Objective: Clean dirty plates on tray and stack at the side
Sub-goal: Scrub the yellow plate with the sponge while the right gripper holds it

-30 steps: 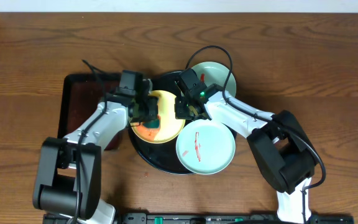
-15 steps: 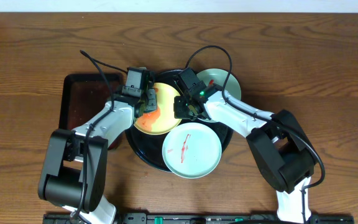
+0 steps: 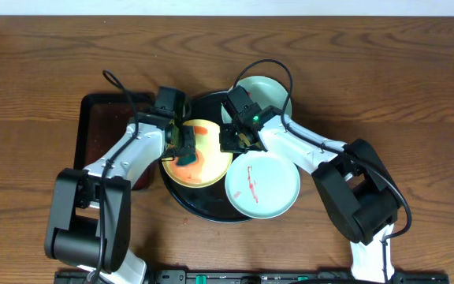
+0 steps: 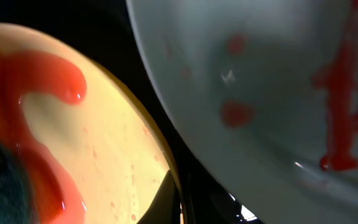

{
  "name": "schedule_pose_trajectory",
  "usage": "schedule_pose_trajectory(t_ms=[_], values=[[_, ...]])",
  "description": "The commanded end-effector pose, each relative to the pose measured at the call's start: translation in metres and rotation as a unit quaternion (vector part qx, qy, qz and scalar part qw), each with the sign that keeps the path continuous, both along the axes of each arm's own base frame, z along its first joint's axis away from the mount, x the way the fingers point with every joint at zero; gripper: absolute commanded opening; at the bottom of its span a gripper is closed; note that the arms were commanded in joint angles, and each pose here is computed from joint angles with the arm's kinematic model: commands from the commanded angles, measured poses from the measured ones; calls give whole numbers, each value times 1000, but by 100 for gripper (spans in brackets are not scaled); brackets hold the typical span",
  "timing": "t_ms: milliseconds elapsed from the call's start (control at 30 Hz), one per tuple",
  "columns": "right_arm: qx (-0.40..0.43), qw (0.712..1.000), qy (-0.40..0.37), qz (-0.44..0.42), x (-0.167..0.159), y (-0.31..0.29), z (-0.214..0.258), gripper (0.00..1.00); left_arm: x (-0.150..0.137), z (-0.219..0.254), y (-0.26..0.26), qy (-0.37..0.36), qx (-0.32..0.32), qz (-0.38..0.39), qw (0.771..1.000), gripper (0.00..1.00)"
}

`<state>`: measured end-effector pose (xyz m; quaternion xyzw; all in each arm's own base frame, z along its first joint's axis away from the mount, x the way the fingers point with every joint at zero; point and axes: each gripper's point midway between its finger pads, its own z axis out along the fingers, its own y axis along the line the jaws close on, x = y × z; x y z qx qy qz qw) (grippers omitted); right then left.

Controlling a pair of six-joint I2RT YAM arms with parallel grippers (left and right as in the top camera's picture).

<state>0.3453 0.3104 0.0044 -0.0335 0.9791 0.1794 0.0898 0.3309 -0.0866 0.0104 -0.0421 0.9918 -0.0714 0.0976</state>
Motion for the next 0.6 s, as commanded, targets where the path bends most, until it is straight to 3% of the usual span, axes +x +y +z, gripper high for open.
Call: schedule_pose_trajectory(t_ms=[0, 233, 400, 567], values=[[-16, 999, 35, 10, -18, -2, -23, 1, -48, -26, -24, 94, -72, -39, 992, 7], [-21, 999, 40, 14, -20, -4, -24, 1, -22, -4, -44, 43, -114, -115, 986, 7], [-24, 999, 43, 14, -22, -5, -24, 1, 6, 16, -48, 1, -112, -127, 986, 8], [-26, 999, 45, 14, -23, -6, -24, 1, 32, 22, -28, -39, -46, -110, 992, 7]])
